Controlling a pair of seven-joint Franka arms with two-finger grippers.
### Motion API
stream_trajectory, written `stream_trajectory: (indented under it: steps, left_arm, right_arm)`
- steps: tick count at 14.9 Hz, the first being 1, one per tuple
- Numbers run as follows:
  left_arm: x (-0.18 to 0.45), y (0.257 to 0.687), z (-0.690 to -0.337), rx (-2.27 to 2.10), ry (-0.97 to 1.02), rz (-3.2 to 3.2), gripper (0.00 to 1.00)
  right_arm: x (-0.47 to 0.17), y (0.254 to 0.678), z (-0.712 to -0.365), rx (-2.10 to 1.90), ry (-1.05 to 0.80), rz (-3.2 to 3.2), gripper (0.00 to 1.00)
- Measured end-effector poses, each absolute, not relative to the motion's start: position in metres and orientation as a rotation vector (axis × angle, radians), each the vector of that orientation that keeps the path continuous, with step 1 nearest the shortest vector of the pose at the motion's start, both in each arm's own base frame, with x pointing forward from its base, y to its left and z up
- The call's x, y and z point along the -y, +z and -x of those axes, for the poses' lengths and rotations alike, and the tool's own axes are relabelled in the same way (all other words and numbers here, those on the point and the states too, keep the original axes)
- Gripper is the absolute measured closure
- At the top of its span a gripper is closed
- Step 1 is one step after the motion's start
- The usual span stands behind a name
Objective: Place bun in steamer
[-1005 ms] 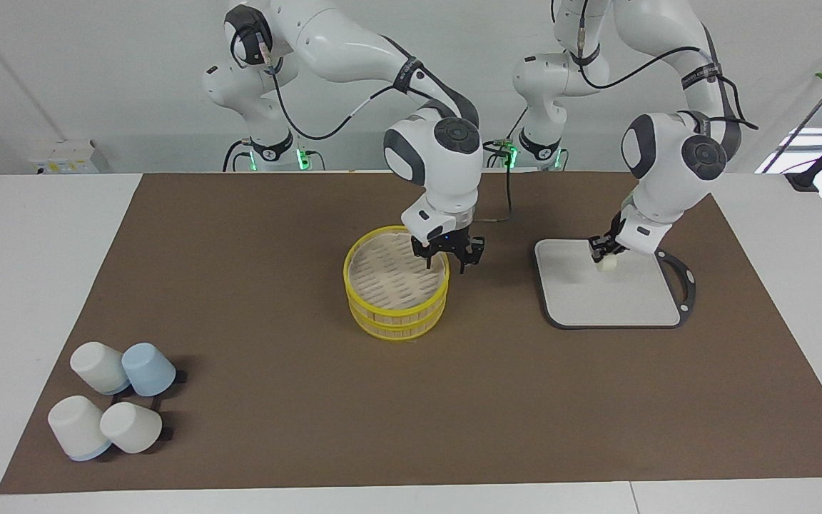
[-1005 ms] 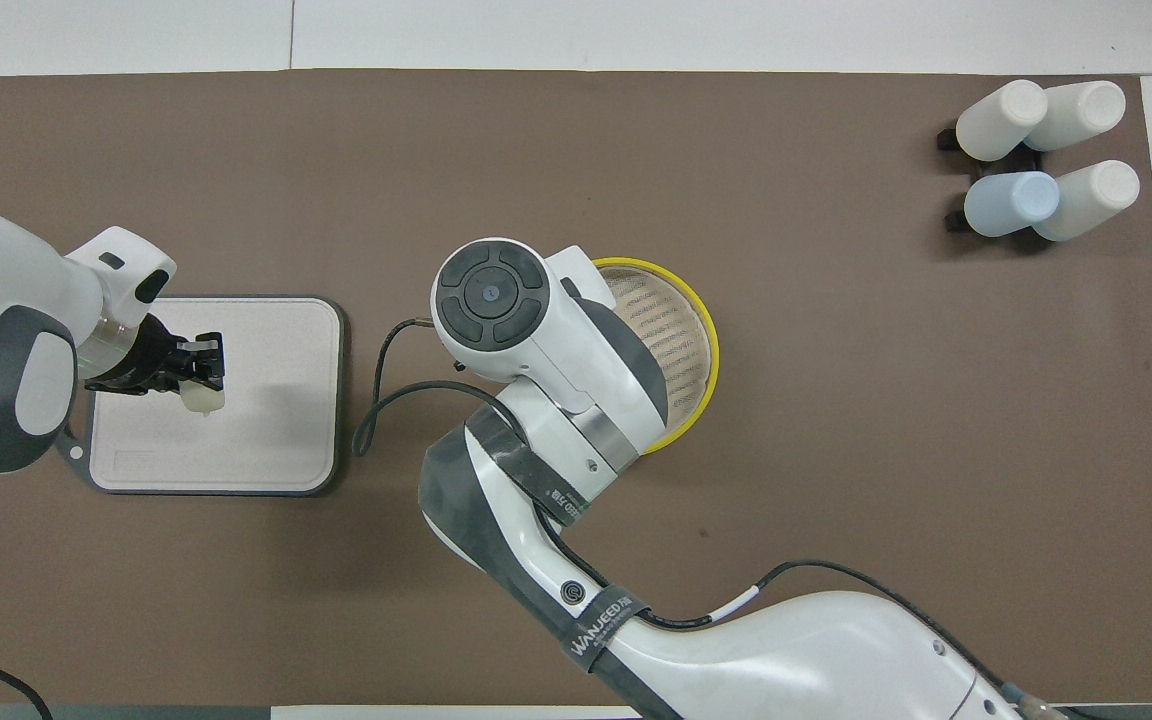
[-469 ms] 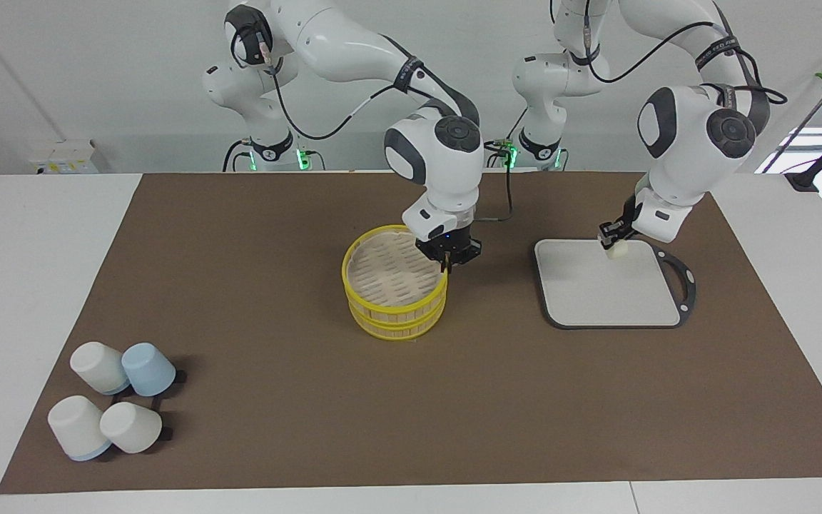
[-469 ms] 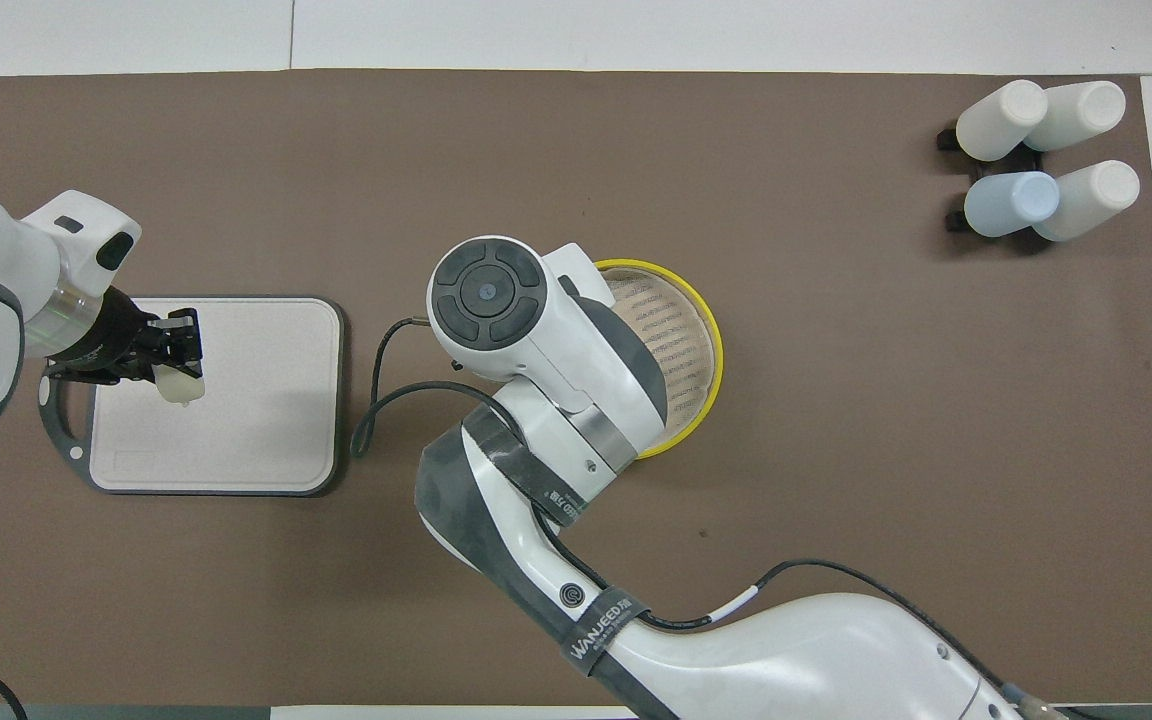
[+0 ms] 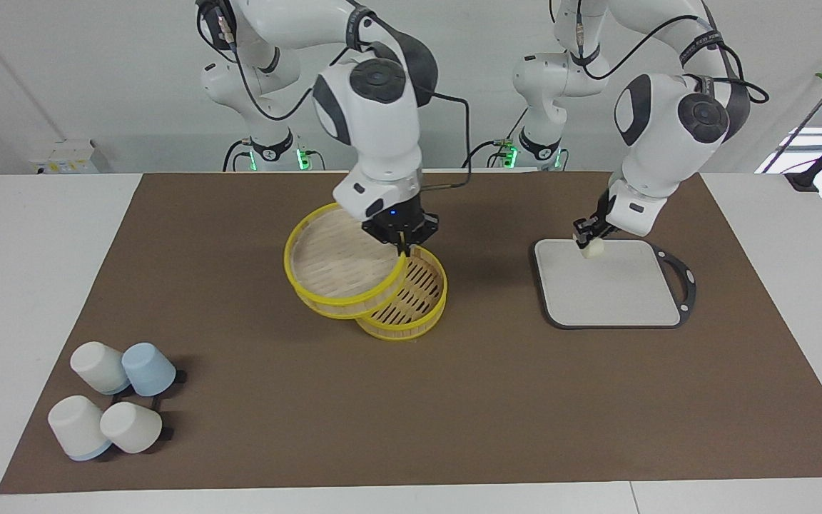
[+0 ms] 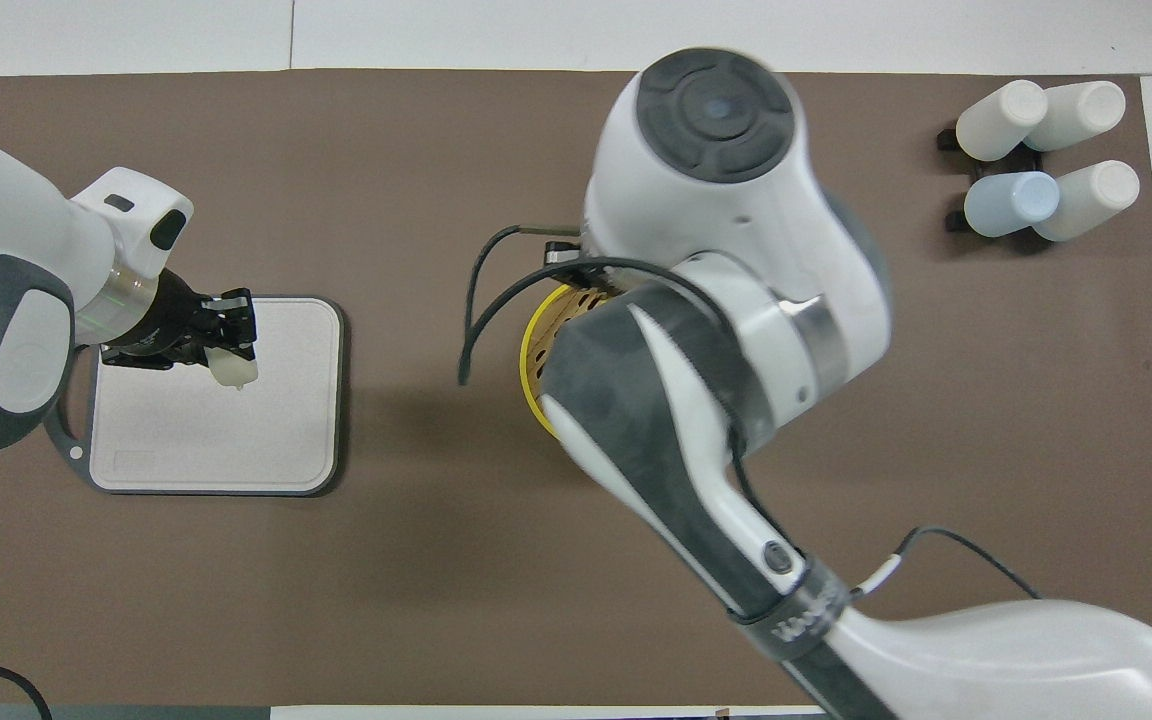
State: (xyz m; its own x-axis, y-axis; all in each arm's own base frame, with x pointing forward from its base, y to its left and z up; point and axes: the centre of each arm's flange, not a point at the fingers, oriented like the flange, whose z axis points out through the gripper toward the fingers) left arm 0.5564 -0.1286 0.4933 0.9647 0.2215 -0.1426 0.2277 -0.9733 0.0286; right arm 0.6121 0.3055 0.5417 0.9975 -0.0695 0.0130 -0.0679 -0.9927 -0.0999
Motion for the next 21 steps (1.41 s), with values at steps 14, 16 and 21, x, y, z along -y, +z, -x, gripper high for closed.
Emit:
stream_trajectory:
  steps: [14, 16, 21]
  left_arm:
    - [0.438, 0.412, -0.543, -0.433, -0.190, -3.025, 0.68]
    - [0.449, 0.401, -0.540, -0.416, -0.175, -3.018, 0.68]
    - [0.479, 0.357, -0.523, -0.435, -0.175, -3.016, 0.68]
  right_arm:
    - [-0.078, 0.496, -0.645, 0.175, 0.151, 3.140, 0.91]
    - [-0.078, 0.499, -0.643, 0.175, 0.148, 3.140, 0.91]
    - [-0.067, 0.490, -0.642, 0.183, 0.122, 3.140, 0.91]
